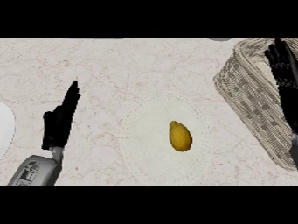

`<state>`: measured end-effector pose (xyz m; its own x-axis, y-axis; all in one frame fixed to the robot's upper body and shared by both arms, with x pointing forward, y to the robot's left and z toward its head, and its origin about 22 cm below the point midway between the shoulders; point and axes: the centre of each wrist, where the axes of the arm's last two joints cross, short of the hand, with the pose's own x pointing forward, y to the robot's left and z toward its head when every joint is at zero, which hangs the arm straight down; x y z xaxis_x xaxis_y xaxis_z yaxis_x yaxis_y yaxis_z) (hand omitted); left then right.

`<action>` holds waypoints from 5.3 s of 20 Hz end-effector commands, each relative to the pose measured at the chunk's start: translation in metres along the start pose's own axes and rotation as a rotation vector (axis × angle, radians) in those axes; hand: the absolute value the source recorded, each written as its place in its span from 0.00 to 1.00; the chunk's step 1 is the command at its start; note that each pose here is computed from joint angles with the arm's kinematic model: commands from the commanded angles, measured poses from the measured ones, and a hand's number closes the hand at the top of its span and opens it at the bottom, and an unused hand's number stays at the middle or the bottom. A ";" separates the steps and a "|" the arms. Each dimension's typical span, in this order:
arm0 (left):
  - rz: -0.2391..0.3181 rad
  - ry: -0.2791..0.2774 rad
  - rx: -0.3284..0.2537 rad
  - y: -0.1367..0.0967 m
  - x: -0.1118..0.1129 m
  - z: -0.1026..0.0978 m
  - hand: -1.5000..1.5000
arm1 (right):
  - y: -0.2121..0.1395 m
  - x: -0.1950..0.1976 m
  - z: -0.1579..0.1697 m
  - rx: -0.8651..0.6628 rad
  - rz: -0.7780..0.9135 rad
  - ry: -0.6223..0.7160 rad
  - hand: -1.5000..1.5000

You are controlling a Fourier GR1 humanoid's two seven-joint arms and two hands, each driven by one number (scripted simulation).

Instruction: Pick the lemon from the placemat and place it in the basket

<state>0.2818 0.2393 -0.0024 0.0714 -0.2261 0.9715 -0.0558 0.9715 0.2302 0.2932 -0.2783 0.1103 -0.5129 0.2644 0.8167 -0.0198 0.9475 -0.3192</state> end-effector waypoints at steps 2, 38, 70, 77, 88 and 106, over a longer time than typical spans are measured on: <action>0.070 -0.057 0.017 0.013 0.010 0.003 0.50 | 0.009 0.027 0.009 -0.036 -0.051 0.086 1.00; 0.208 -0.162 0.041 0.005 0.023 0.038 0.50 | 0.154 0.160 0.017 0.224 0.774 0.820 0.00; 0.211 -0.169 0.043 0.005 0.040 0.040 0.50 | 0.186 0.108 0.019 0.205 0.876 0.963 0.00; 0.208 -0.161 0.033 0.001 0.028 0.043 0.50 | 0.198 0.086 0.021 0.209 0.877 0.981 0.00; 0.235 -0.166 0.022 -0.003 0.042 0.040 0.50 | 0.194 0.074 0.015 0.241 0.863 1.016 0.00; 0.212 -0.161 0.023 0.010 0.036 0.053 0.50 | 0.205 0.042 0.024 0.262 0.841 1.049 0.00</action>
<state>0.2429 0.2353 0.0329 -0.1004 -0.0215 0.9947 -0.0885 0.9960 0.0126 0.2519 -0.0820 0.0612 0.3545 0.8856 0.3001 -0.2486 0.3987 -0.8827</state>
